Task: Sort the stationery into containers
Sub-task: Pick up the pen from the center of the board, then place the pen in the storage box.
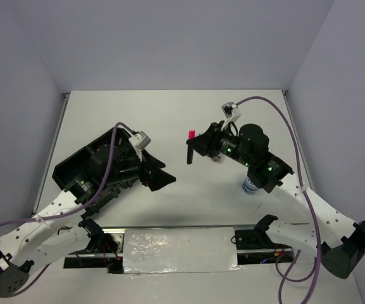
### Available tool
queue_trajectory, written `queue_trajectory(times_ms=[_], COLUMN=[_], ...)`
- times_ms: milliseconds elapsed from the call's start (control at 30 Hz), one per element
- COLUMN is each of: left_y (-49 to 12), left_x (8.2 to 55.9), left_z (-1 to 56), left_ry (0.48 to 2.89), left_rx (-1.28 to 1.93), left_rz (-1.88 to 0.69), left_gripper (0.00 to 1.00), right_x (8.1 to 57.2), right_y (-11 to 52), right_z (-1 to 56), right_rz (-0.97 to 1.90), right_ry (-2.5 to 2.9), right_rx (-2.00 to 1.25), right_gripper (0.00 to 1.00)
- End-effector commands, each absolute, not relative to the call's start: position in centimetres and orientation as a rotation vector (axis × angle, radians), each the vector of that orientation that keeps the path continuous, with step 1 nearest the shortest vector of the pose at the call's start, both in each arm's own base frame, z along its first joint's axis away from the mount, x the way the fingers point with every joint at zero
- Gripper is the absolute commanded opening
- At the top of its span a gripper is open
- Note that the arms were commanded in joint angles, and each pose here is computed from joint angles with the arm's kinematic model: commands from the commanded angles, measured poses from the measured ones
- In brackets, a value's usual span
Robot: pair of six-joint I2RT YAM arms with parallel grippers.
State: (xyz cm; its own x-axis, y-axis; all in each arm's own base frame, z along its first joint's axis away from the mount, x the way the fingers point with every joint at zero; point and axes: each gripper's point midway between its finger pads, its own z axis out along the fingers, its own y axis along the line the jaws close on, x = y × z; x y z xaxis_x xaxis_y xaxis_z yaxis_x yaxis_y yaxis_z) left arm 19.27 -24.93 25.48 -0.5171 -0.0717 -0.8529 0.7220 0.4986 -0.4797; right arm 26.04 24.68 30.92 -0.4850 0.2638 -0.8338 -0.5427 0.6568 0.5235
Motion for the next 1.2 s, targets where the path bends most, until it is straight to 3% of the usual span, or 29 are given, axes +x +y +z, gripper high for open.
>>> queue_trajectory(times_ms=[0, 233, 367, 567, 667, 700, 767, 800, 867, 900, 933, 1033, 1133, 1167], left_y=[-27.7, -28.8, -28.9, -28.8, -28.8, -28.9, -29.0, -28.9, -28.6, -28.3, -27.9, -25.2, -19.4, -14.8], left_x=[17.9, 16.7, 16.1, 16.0, 16.0, 16.1, 16.7, 17.0, 18.0, 18.5, 18.9, 22.1, 26.4, 28.6], left_z=[30.8, 31.9, 32.6, 33.4, 33.6, 33.3, 33.4, 33.2, 32.3, 32.0, 31.3, 28.4, 24.5, 23.8], left_ry=[1.626, 1.541, 1.496, 1.476, 1.473, 1.489, 1.506, 1.523, 1.579, 1.601, 1.654, 1.828, 1.998, 2.007], left_rx=[0.624, 0.685, 0.7, 0.698, 0.708, 0.713, 0.714, 0.709, 0.682, 0.659, 0.637, 0.529, 0.399, 0.262], left_rz=[-1.241, -1.344, -1.385, -1.387, -1.385, -1.376, -1.345, -1.323, -1.258, -1.222, -1.182, -0.894, -0.398, -0.09], left_gripper=[0.96, 0.93, 0.89, 0.67, 0.45, 0.21, 0.0, 0.0, 0.0, 0.0, 0.0, 0.0, 0.0, 0.0], right_x=[23.0, 17.9, 17.4, 17.2, 17.1, 17.1, 17.1, 17.0, 17.3, 17.8, 18.3, 21.1, 24.2, 24.7], right_y=[28.6, 32.4, 32.3, 32.2, 32.6, 32.7, 32.9, 32.9, 32.7, 32.4, 31.9, 27.7, 20.7, 18.9], right_z=[35.7, 38.0, 38.1, 37.7, 37.3, 37.3, 37.2, 37.3, 37.6, 37.2, 37.5, 37.7, 36.4, 36.2], right_rz=[1.32, 1.522, 1.517, 1.513, 1.514, 1.516, 1.524, 1.522, 1.501, 1.462, 1.433, 1.287, 1.059, 0.99], right_ry=[1.699, 1.611, 1.586, 1.578, 1.591, 1.583, 1.582, 1.572, 1.558, 1.57, 1.572, 1.591, 1.632, 1.631], right_rx=[-0.109, -0.333, -0.353, -0.365, -0.378, -0.382, -0.392, -0.398, -0.396, -0.395, -0.373, -0.208, 0.03, 0.079], right_gripper=[0.0, 0.0, 0.0, 0.0, 0.0, 0.0, 0.03, 0.11, 0.44, 0.68, 0.99, 1.0, 1.0, 1.0])
